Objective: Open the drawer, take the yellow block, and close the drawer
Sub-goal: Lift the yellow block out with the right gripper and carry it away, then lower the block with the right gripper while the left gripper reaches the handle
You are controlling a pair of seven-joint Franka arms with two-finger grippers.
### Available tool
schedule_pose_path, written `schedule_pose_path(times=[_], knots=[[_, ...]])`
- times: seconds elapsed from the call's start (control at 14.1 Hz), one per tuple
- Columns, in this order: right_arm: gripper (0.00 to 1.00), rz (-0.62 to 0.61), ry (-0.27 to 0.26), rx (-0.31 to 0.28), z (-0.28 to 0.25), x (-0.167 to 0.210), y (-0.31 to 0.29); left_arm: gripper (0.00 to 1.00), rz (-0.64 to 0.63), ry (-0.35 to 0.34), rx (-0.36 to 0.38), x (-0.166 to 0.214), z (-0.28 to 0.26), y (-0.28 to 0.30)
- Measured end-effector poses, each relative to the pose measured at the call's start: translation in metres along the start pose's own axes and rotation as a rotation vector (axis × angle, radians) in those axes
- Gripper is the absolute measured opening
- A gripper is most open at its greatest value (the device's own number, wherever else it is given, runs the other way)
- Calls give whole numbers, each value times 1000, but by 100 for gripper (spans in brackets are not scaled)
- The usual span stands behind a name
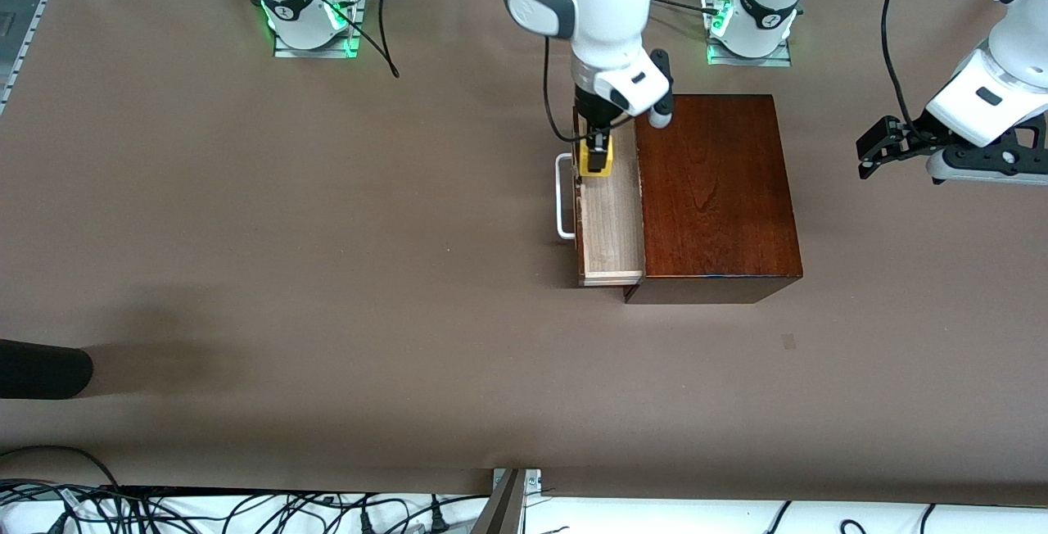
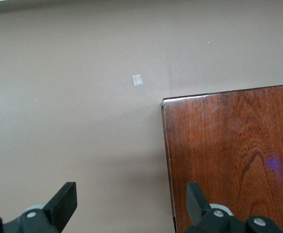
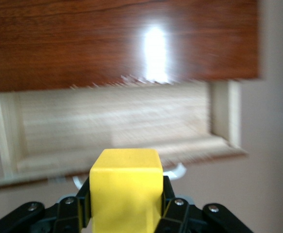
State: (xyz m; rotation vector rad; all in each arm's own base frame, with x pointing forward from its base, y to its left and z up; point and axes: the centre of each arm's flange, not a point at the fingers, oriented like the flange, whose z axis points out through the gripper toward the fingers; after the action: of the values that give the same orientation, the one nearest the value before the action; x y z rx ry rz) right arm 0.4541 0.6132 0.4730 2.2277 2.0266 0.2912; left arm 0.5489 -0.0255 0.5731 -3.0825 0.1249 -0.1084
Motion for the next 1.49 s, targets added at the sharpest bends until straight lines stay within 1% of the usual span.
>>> schedule_pose_path(times=[0.21, 0.35, 0.5, 0.64, 0.78, 0.92, 0.99, 1.13, 1.2, 1.28, 1.42, 1.49], knots=[[56, 115, 2, -32, -45, -56, 68, 100, -2, -22, 0, -2, 2, -1], [56, 209, -17, -26, -58, -104, 115, 100, 0, -23, 0, -1, 2, 1], [56, 313, -8, -11, -72, -157, 160, 100, 9, -37, 0, -1, 4, 5], [56, 423, 9, 36, -81, -217, 194, 100, 30, -72, -9, -4, 2, 18], [56, 547, 16, 100, -83, -290, 219, 100, 80, -85, -27, -6, -2, 49], [56, 660, -11, 147, -73, -363, 227, 100, 141, -91, -28, -7, -2, 83], [56, 707, -27, 156, -65, -393, 225, 100, 164, -93, -28, -8, -1, 96], [56, 804, -68, 180, -48, -439, 211, 100, 214, -103, -48, -9, 4, 119], [56, 856, -94, 197, -39, -458, 202, 100, 270, -106, -64, -11, 5, 133], [56, 913, -120, 211, -29, -475, 195, 100, 356, -105, -74, -13, 4, 150], [56, 1031, -159, 225, 2, -505, 183, 100, 580, -101, -91, -22, 4, 191], [56, 1079, -168, 222, 23, -516, 177, 100, 681, -101, -98, -25, 5, 214]])
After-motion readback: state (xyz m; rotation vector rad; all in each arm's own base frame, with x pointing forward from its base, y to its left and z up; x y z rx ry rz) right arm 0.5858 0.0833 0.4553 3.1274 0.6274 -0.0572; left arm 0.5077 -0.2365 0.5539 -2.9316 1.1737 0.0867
